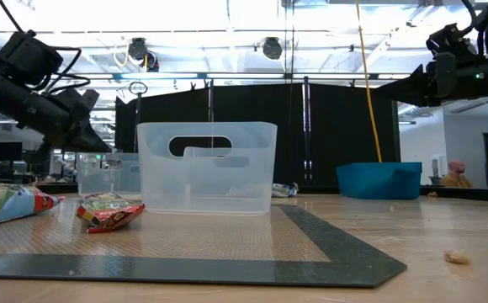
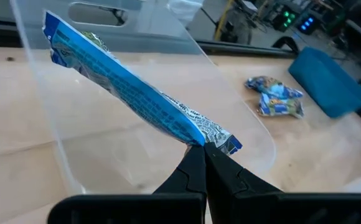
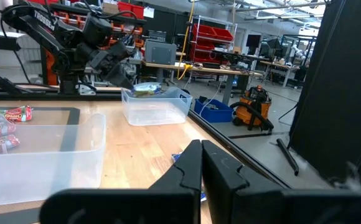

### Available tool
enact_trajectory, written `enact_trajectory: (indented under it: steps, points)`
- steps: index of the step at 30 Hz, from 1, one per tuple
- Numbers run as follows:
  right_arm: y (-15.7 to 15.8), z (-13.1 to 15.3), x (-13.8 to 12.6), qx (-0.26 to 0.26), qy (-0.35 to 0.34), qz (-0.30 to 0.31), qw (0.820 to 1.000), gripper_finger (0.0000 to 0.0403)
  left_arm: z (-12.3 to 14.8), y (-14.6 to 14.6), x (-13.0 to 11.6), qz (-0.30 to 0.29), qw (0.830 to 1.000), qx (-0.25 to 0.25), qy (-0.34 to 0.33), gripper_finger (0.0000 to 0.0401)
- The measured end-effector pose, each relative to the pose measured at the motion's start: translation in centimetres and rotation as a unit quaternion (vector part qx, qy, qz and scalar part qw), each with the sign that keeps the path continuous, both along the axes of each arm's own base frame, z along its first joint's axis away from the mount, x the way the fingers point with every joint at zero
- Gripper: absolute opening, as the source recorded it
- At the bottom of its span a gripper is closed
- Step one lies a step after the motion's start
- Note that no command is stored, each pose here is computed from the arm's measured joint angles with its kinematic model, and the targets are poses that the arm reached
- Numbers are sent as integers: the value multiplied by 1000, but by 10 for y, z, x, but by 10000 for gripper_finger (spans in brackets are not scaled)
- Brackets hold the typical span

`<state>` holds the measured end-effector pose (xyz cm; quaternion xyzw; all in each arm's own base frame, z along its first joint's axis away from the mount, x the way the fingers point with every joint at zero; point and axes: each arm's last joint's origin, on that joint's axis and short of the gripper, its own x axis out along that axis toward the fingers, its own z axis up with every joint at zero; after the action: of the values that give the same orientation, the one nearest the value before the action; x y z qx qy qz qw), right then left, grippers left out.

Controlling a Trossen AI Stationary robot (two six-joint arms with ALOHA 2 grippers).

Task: Pick and place Granola Bars by type
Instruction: Put the blue granola bar into the top blue bin

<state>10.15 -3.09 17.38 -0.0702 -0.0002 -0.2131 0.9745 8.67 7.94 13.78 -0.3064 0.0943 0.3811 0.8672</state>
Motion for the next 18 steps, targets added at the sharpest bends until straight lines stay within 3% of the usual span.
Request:
enact_trajectory:
  steps: [18]
  points:
    - [0,0,0,0,0,0,1000,4,-1,1,-2,-20,1000,-5,7,2]
